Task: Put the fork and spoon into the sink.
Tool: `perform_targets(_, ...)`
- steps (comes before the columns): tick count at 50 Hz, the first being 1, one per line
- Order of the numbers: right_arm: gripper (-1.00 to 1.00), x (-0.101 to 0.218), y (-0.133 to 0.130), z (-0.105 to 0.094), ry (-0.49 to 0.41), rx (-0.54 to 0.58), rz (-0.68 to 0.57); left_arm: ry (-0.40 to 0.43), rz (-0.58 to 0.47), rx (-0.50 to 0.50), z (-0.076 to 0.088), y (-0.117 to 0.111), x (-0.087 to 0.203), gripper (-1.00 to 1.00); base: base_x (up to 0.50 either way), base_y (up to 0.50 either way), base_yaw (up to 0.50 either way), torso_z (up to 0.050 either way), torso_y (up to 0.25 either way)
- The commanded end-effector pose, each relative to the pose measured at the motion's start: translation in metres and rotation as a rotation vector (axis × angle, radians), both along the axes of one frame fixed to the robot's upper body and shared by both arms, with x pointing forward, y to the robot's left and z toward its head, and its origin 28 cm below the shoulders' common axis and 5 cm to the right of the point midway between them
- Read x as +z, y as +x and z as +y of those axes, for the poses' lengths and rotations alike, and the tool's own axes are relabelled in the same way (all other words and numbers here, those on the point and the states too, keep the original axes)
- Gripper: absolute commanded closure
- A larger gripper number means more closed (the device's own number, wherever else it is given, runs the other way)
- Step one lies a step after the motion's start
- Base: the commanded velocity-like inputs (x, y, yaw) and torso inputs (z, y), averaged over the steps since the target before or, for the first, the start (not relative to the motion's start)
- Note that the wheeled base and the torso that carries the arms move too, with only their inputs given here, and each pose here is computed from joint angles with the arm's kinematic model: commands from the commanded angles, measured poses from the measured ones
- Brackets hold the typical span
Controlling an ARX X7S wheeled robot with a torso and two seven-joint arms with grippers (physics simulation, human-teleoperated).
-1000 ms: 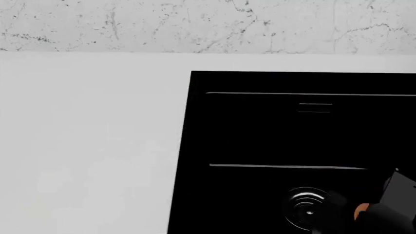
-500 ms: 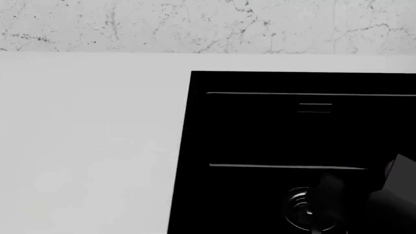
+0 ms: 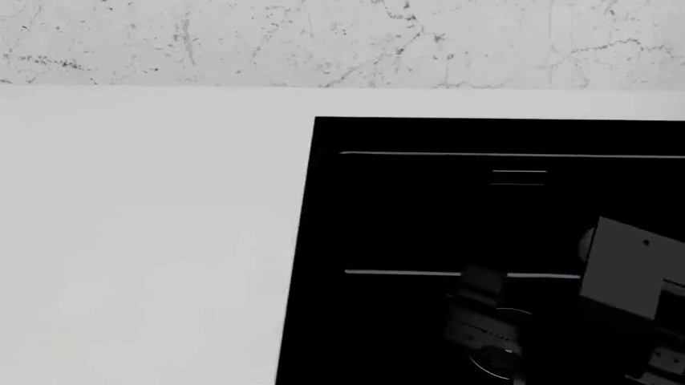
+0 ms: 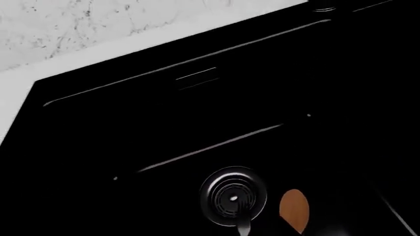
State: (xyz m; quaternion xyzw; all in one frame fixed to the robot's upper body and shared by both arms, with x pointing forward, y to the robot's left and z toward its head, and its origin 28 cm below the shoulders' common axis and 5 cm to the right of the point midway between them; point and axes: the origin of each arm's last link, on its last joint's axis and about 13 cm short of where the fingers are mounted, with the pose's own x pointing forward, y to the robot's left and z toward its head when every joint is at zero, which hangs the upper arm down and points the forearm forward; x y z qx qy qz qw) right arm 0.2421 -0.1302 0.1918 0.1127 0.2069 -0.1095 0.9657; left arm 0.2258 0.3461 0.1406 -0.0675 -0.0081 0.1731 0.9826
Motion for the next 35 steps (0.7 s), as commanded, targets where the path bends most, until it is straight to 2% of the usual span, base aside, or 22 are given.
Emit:
perform_targets(1,-1.00,0.012,-0.032,0.016,-0.057,0.075,-0.069,-0.004,-0.002,0.000,0.000,0.000,0.000,-1.00,0.00,0.00,0.00,0.000,0.000)
perform_targets(7,-1.00,0.015,-0.051,0.027,-0.102,0.111,-0.117,-0.005,-0.001,0.001,0.001,-0.001,-0.001,-1.00,0.00,0.00,0.00,0.000,0.000)
perform_targets(11,-1.00,0.018,-0.075,0.037,-0.140,0.148,-0.167,-0.004,-0.001,0.001,0.001,-0.002,-0.001,-1.00,0.00,0.00,0.00,0.000,0.000)
perform_targets(23,-1.00,0.013,-0.125,0.044,-0.188,0.194,-0.271,0.010,0.009,-0.020,-0.008,-0.001,-0.002,-1.00,0.00,0.00,0.00,0.000,0.000)
perform_targets(31,-1.00,0.013,-0.126,0.039,-0.238,0.207,-0.334,0.015,0.018,-0.041,-0.014,0.004,-0.004,-1.00,0.00,0.00,0.00,0.000,0.000)
perform_targets(32,-1.00,0.015,-0.126,0.038,-0.242,0.208,-0.341,0.014,0.021,-0.042,-0.014,0.004,0.007,-1.00,0.00,0.00,0.00,0.000,0.000)
perform_targets(35,-1.00,0.018,-0.126,0.034,-0.255,0.214,-0.342,0.014,0.025,-0.044,-0.015,0.005,-0.004,-1.00,0.00,0.00,0.00,0.000,0.000)
